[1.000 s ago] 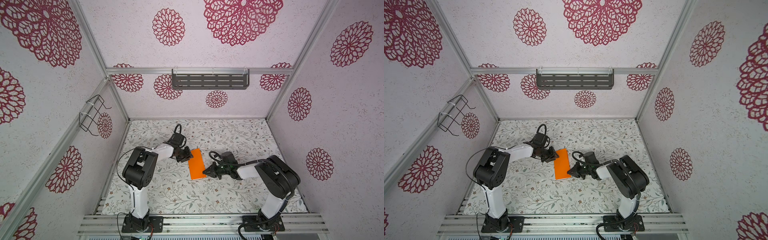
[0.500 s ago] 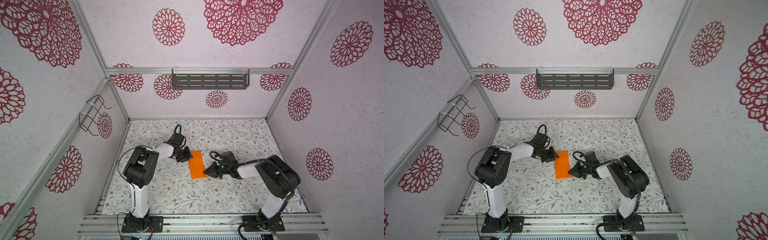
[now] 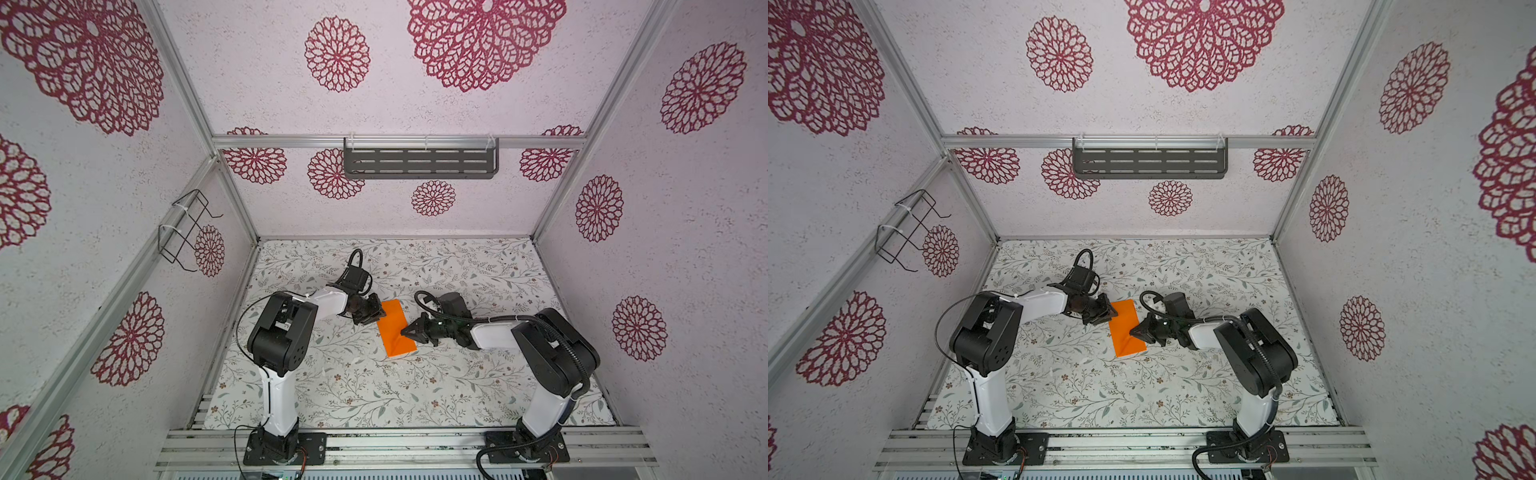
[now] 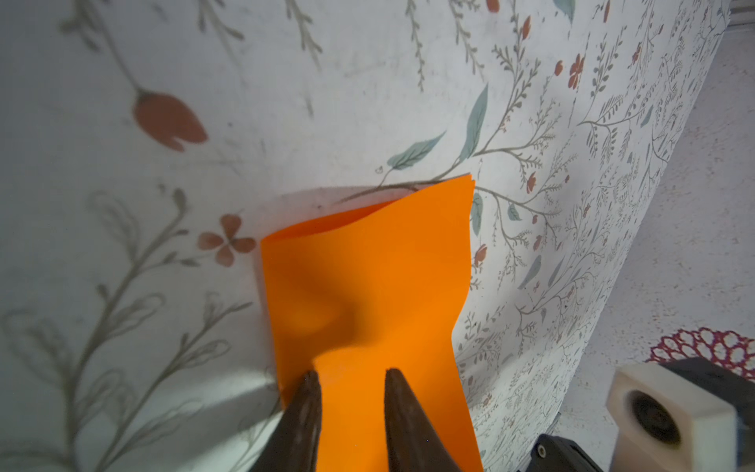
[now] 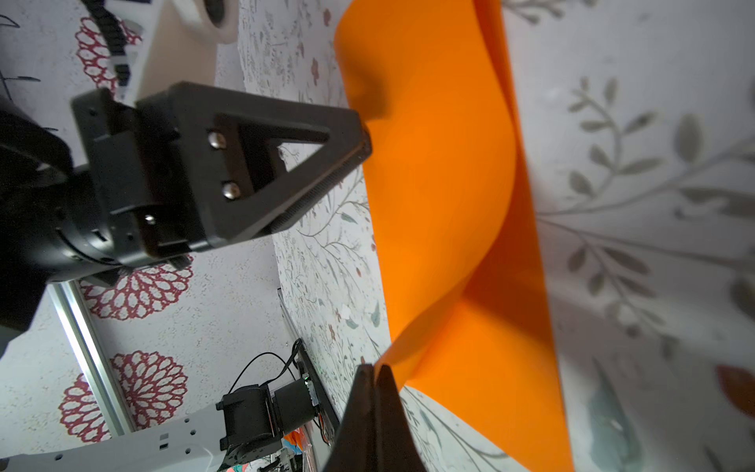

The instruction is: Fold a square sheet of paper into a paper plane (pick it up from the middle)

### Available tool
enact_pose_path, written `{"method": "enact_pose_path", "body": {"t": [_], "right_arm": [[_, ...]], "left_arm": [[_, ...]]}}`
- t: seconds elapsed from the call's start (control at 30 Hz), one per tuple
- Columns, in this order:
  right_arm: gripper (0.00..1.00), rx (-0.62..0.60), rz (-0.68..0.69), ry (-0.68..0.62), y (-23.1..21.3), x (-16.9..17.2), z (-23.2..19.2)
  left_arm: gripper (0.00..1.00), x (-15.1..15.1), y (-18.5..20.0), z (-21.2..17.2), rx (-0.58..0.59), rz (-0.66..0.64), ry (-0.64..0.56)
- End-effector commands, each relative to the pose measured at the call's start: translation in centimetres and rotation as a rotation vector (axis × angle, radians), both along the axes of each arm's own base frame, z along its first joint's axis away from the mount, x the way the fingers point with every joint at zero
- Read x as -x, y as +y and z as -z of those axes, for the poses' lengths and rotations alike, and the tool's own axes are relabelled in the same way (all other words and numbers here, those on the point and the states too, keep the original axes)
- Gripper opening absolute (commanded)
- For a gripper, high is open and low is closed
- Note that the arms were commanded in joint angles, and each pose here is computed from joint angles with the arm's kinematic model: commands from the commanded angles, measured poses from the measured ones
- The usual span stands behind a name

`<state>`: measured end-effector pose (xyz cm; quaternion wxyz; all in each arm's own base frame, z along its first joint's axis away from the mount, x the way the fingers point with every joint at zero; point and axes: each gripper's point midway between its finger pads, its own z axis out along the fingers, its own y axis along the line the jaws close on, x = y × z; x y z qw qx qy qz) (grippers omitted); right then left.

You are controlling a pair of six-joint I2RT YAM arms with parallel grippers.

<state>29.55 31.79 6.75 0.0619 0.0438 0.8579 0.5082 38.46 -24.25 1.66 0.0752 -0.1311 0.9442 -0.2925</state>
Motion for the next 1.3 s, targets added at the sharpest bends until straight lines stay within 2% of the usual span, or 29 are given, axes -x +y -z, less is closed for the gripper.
{"method": "enact_pose_path", "body": {"t": [0.0,0.37,0.67,1.27], "right_arm": [[0.0,-0.012,-0.034,-0.029,0.9,-0.4,-0.2],[0.0,-0.003,-0.086,-0.034,2.9,-0.9,0.8],[0.0,0.021,-0.073,-0.054,3.4,-2.3,1.3],[0.0,0.039,-0.073,-0.04,3.5,-2.5,2.7]], "left_arm": [[0.3,0.9,0.8,2.0,-0.054,-0.005,0.054],[0.31,1.0,0.8,2.0,-0.06,-0.002,0.06],[0.31,1.0,0.8,2.0,-0.062,-0.003,0.058],[0.31,1.1,0.7,2.1,-0.061,0.0,0.062]]}}
